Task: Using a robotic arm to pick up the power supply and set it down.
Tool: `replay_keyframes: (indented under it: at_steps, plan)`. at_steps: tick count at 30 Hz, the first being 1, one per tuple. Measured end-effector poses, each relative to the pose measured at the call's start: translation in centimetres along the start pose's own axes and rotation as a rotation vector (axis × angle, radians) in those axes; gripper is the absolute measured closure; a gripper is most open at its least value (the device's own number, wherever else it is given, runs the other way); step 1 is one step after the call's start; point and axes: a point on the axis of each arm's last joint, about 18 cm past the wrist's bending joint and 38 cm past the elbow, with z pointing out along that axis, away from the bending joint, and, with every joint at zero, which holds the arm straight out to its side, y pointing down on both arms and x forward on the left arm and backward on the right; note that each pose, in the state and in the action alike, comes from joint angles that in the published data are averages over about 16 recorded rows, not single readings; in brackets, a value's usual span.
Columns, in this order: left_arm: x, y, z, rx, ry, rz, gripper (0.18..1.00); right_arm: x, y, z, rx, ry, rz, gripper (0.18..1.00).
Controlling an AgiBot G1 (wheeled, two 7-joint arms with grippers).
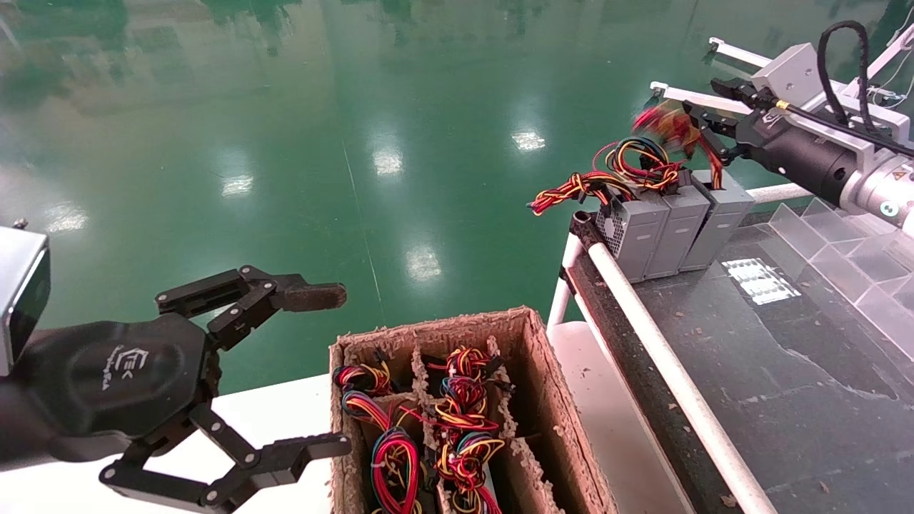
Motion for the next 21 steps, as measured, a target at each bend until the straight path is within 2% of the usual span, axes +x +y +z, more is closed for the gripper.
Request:
replay_keyframes:
  at_steps: [5,16,21]
  plan:
    - [0.0,0.0,0.0,0.000,0.000,0.000,0.184,0.5,-0.5,-0.6,0.033,-0.002,0.046,0.735]
    - [0.0,0.0,0.0,0.000,0.000,0.000,0.184,1.9,-1.8,-2.6,0.152,-0.010,0.193,0.478]
    - [0.0,0.0,0.0,0.000,-0.001,0.000,0.184,2.1,-2.4,-3.6,0.202,-0.031,0.231,0.375]
